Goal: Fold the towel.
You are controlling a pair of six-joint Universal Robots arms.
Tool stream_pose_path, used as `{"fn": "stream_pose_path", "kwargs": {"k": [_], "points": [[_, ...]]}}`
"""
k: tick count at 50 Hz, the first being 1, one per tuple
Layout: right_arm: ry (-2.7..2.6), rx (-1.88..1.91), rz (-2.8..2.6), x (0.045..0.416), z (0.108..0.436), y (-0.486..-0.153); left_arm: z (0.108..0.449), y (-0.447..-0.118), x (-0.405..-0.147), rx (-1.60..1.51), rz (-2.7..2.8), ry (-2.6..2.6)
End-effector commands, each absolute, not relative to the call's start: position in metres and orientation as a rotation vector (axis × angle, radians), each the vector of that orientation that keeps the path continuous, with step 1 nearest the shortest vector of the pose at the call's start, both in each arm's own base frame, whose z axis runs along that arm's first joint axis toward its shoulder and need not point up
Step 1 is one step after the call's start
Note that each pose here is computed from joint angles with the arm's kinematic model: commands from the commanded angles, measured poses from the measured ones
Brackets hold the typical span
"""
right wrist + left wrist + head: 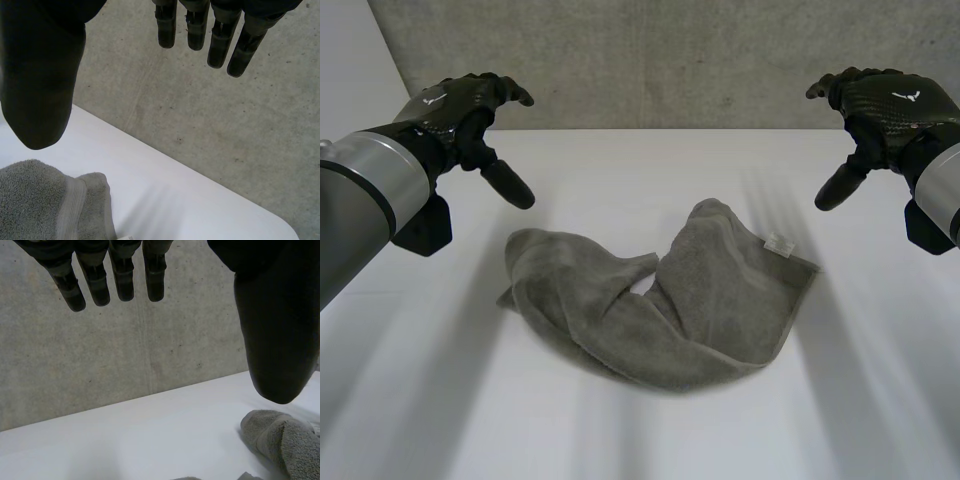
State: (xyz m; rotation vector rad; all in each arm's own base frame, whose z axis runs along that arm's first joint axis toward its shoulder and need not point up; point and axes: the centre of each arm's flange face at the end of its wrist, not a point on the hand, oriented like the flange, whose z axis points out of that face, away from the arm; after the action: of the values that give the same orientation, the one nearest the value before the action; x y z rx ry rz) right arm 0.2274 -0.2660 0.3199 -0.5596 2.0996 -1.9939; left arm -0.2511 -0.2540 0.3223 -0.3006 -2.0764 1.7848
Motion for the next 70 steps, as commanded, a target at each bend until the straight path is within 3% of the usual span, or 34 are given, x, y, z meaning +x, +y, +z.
{"fn": "stream_pose_path", "kwargs": {"k": [1,15,20,22,30,41,54,59,61,66,70], "points": [[2.099,-0.562,-1.999,0.227,0.320,-0.266,0.322,-0.254,-0.251,-0.299,1.790,-2.076],[2.098,-0.593,-1.998,0.228,0.321,-0.266,0.315,-0.257,-0.254,-0.315,1.782,-2.070],[2.160,-0.839,-1.814,0.233,0.312,-0.247,0.303,-0.259,-0.264,-0.436,1.747,-2.045],[2.224,-1.047,-1.586,0.232,0.295,-0.228,0.269,-0.261,-0.279,-0.673,1.633,-2.051],[2.292,-1.111,-1.354,0.224,0.238,-0.213,0.208,-0.268,-0.296,-1.056,1.522,-2.086],[2.294,-1.062,-1.327,0.231,0.158,-0.202,0.165,-0.292,-0.304,-1.230,1.525,-2.145],[2.336,-1.057,-1.303,0.245,0.114,-0.200,0.146,-0.302,-0.306,-1.407,1.584,-2.210],[2.294,-1.060,-1.375,0.250,0.126,-0.209,0.151,-0.294,-0.306,-1.412,1.587,-2.231],[2.221,-1.037,-1.519,0.249,0.158,-0.218,0.156,-0.289,-0.305,-1.411,1.585,-2.234],[2.109,-1.026,-1.701,0.251,0.200,-0.224,0.182,-0.276,-0.298,-1.359,1.626,-2.215],[2.060,-1.036,-1.757,0.255,0.217,-0.227,0.205,-0.269,-0.290,-1.268,1.672,-2.208]]}}
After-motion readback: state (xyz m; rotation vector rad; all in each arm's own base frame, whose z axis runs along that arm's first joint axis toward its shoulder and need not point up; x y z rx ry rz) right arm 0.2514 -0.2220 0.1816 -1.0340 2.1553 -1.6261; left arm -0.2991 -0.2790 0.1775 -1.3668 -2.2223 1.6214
